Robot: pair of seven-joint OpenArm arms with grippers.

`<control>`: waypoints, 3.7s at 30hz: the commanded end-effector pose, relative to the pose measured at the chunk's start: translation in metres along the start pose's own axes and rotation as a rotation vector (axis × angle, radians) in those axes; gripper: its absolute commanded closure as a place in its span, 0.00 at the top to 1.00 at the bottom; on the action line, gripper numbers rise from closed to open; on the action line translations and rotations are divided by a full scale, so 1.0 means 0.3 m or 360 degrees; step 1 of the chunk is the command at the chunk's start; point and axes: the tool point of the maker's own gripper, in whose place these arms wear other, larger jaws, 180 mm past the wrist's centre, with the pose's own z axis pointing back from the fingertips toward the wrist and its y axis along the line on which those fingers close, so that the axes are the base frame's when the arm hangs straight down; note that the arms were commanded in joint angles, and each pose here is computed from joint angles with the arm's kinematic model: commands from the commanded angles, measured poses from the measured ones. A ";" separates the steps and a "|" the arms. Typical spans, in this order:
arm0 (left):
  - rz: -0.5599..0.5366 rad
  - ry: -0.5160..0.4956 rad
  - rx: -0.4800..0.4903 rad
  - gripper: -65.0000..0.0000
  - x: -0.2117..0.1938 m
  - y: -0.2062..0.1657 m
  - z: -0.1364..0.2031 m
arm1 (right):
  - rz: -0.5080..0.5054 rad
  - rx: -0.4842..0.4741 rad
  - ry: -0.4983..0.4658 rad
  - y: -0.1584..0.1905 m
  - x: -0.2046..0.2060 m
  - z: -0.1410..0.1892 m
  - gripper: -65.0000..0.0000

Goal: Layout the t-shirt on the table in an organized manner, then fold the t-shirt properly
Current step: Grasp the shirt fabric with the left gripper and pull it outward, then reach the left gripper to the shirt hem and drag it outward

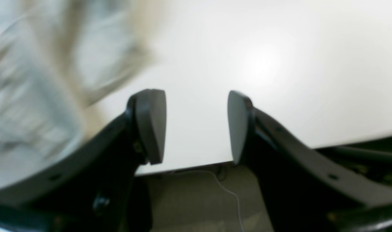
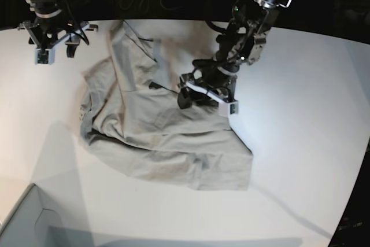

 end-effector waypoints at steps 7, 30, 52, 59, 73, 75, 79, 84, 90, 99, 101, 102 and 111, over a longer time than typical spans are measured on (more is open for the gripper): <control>0.0125 0.0005 0.0035 0.51 0.046 0.029 -0.037 | 0.0110 0.0243 -0.0065 0.146 0.034 0.016 0.47; 0.0084 -0.0324 -0.0033 0.00 0.279 0.034 0.136 | 0.0147 0.0605 0.0187 0.454 -0.132 -0.145 0.44; -0.0023 -0.0706 0.0128 0.04 0.532 0.182 0.451 | 0.0226 0.0477 -0.0448 0.333 0.331 0.013 0.00; -0.0166 -0.0798 0.0059 0.08 0.644 0.121 0.495 | 0.0210 0.0426 -0.0498 0.298 0.377 0.002 0.00; -0.0042 -0.0694 0.0381 0.33 0.593 0.411 0.530 | 0.0172 0.0568 -0.0360 0.414 0.262 0.017 0.00; 0.0026 -0.0730 0.0500 0.44 0.608 0.515 0.566 | 0.0170 0.0568 -0.0357 0.415 0.261 0.017 0.00; 0.0122 -0.0814 0.0625 0.54 0.655 0.629 0.613 | 0.0171 0.0566 -0.0313 0.413 0.232 -0.001 0.00; 0.0253 -0.0832 0.0680 0.54 0.692 0.708 0.551 | 0.0173 0.0569 -0.0279 0.415 0.207 -0.012 0.00; 0.0367 -0.0755 0.0695 0.54 0.710 0.743 0.417 | 0.0173 0.0562 -0.0268 0.409 0.202 -0.013 0.00; 0.0376 -0.0705 0.0653 0.18 0.743 0.705 0.321 | 0.0181 0.0556 -0.0248 0.404 0.185 -0.011 0.00; 0.0386 -0.0701 0.0637 0.00 0.736 0.689 0.304 | 0.0181 0.0556 -0.0248 0.404 0.185 -0.011 0.00; 0.0382 -0.0706 0.0628 0.00 0.742 0.681 0.303 | 0.0181 0.0556 -0.0248 0.404 0.185 -0.011 0.00; 0.0047 -0.1071 0.0238 0.00 1.056 0.300 0.402 | 0.0204 0.0547 -0.0255 0.392 0.190 -0.015 0.00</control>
